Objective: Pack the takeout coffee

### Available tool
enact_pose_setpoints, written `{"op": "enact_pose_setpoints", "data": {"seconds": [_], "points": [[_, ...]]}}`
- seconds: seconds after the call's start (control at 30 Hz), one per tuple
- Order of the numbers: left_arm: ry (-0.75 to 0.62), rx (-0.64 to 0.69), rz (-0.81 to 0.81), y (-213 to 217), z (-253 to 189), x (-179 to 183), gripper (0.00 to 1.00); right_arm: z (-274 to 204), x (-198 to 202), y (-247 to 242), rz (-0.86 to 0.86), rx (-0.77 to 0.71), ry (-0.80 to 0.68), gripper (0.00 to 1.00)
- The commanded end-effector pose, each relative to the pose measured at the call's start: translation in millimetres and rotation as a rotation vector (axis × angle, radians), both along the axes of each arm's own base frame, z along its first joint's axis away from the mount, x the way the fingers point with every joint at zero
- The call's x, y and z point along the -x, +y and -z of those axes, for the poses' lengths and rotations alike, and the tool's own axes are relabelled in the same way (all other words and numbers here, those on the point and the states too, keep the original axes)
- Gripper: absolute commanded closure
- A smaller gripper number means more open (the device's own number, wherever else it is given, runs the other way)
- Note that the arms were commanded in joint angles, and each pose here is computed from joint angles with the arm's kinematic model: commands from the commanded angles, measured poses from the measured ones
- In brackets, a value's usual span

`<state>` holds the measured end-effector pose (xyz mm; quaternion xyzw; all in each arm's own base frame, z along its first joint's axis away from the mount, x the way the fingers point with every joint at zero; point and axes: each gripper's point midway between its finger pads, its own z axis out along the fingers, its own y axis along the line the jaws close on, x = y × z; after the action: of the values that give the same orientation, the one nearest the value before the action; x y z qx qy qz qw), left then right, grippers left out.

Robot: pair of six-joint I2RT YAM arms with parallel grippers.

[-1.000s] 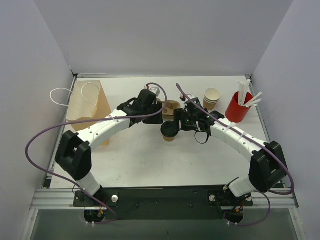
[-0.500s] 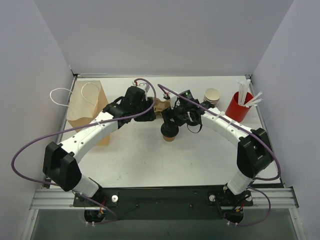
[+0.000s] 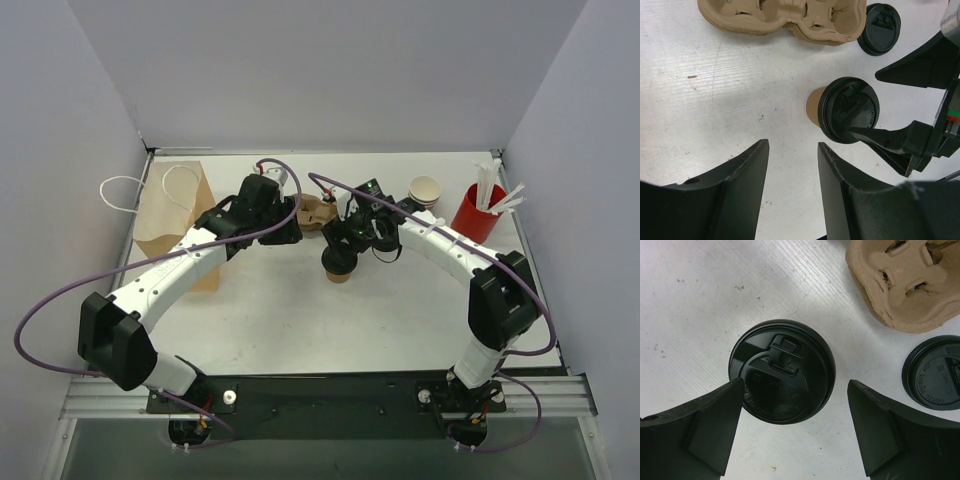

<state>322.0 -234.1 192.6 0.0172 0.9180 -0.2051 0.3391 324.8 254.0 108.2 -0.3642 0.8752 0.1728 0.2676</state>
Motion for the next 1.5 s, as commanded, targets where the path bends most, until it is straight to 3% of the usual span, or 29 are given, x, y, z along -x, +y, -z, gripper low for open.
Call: {"op": "enact_pose_setpoints", "data": {"seconds": [0.0, 0.93, 1.47], "points": [[-0.037, 0.023, 0.016, -1.4, -13.0, -0.5, 0.46, -3.0, 2.6, 6.9, -0.040, 0.017, -0.012, 0.21], [-0.026, 0.046, 0.033, -6.0, -9.5, 1.5, 0.46, 25.5, -0.8, -1.4, 0.054, 0.199, -0.068, 0.21], [-0.025, 0.051, 0.036, -7.5, -8.0, 2.0, 0.46, 19.4, 1.5, 4.8, 0.143, 0.109, -0.053, 0.17]]}}
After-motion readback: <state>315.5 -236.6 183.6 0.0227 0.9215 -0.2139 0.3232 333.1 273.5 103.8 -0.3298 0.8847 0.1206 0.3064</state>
